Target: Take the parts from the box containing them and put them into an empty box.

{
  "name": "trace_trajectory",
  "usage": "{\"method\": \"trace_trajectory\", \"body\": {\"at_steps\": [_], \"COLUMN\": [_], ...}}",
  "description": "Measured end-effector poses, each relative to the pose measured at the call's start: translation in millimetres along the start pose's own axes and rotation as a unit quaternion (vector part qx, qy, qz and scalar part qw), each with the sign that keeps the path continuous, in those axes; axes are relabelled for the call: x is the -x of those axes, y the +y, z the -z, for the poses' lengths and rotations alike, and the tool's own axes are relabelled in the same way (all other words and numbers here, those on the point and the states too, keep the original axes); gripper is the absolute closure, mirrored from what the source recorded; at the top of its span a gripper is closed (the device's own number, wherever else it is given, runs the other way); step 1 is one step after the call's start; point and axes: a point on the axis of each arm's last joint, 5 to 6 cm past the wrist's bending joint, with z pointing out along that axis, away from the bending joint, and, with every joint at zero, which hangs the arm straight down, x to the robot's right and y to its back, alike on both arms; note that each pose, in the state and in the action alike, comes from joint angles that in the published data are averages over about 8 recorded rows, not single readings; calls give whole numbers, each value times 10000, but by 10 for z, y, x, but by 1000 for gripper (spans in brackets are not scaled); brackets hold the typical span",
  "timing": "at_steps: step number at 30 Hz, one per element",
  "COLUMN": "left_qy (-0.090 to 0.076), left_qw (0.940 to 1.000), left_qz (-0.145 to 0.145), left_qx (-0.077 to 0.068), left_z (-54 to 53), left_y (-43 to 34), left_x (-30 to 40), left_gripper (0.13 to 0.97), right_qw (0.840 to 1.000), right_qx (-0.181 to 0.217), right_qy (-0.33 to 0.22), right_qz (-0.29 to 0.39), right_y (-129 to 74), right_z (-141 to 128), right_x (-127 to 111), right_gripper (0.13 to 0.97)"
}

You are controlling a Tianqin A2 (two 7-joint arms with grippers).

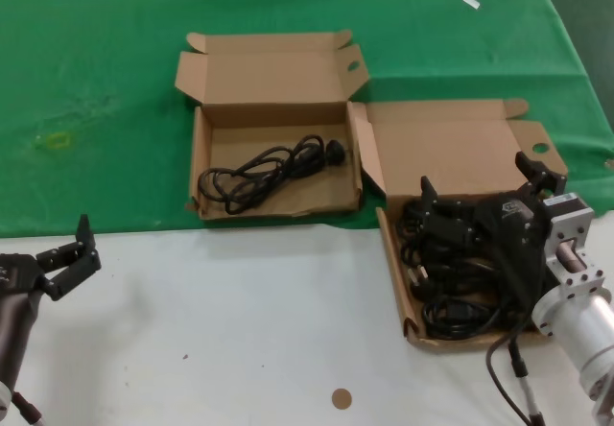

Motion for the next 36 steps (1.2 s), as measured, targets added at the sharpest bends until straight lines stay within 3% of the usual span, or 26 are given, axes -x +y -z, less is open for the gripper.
{"method": "trace_trajectory", "body": {"at_steps": [36], "left_qy": [0], "left_qw": [10000], "left_qz": [0], "left_qx": [0], "left_z": [0], "left_y": [0], "left_x": [0], "left_gripper": [132], "right_qw": [10000], "right_qx": [0], "right_qy": [0], "right_qz": [0], "right_y": [0], "right_z": [0], "right_x": [0], "right_gripper": [130]}}
